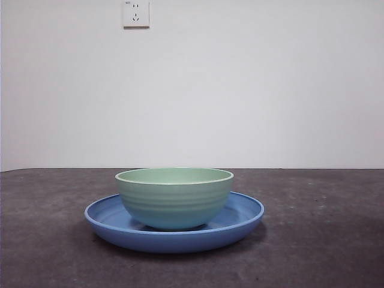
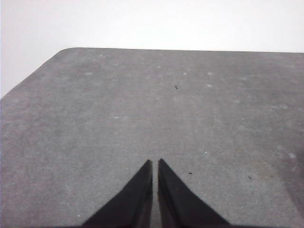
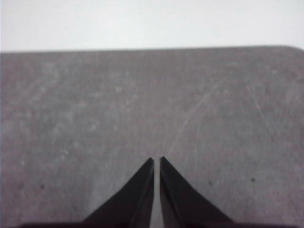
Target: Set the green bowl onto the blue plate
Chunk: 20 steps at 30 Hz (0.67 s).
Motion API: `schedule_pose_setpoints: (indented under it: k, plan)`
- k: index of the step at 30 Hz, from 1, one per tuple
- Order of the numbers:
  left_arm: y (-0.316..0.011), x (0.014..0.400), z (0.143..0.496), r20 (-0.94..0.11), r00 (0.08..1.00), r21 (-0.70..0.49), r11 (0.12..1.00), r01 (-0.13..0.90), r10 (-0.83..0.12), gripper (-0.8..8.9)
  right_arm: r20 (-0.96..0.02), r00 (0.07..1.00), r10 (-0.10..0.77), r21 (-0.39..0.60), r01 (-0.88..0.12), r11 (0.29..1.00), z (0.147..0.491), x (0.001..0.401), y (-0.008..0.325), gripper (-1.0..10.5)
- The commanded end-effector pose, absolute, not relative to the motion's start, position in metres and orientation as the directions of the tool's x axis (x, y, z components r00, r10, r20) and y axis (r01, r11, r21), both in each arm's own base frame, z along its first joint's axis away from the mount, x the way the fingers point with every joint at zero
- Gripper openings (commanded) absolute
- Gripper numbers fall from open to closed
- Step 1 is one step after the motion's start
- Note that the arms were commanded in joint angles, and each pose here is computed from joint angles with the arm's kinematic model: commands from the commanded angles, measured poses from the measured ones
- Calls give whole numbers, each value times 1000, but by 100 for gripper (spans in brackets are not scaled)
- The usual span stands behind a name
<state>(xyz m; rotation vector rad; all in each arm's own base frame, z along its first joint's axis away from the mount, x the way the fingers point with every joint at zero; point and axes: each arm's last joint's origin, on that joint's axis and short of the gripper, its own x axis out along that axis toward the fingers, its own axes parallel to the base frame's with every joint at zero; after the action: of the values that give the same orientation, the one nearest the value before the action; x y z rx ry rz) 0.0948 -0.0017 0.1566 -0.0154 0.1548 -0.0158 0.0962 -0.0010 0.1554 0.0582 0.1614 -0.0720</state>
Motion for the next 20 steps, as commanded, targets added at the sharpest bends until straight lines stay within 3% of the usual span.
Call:
schedule_pose_setpoints:
  k: [1,8,20]
  plan:
    - [-2,96,149,-180,984,-18,1000,12,-15,19,-177,982,-71,23,77,997,149,96,-2,19]
    - [-2,96,149,-180,984,-18,1000,12,-15,19,-169,983,-72,-25,69,997,150,96,-2,19]
    - [-2,96,149,-180,984,-18,1000,12,-15,19,-168,985,-39,-26,35,999,150,96,-1,19]
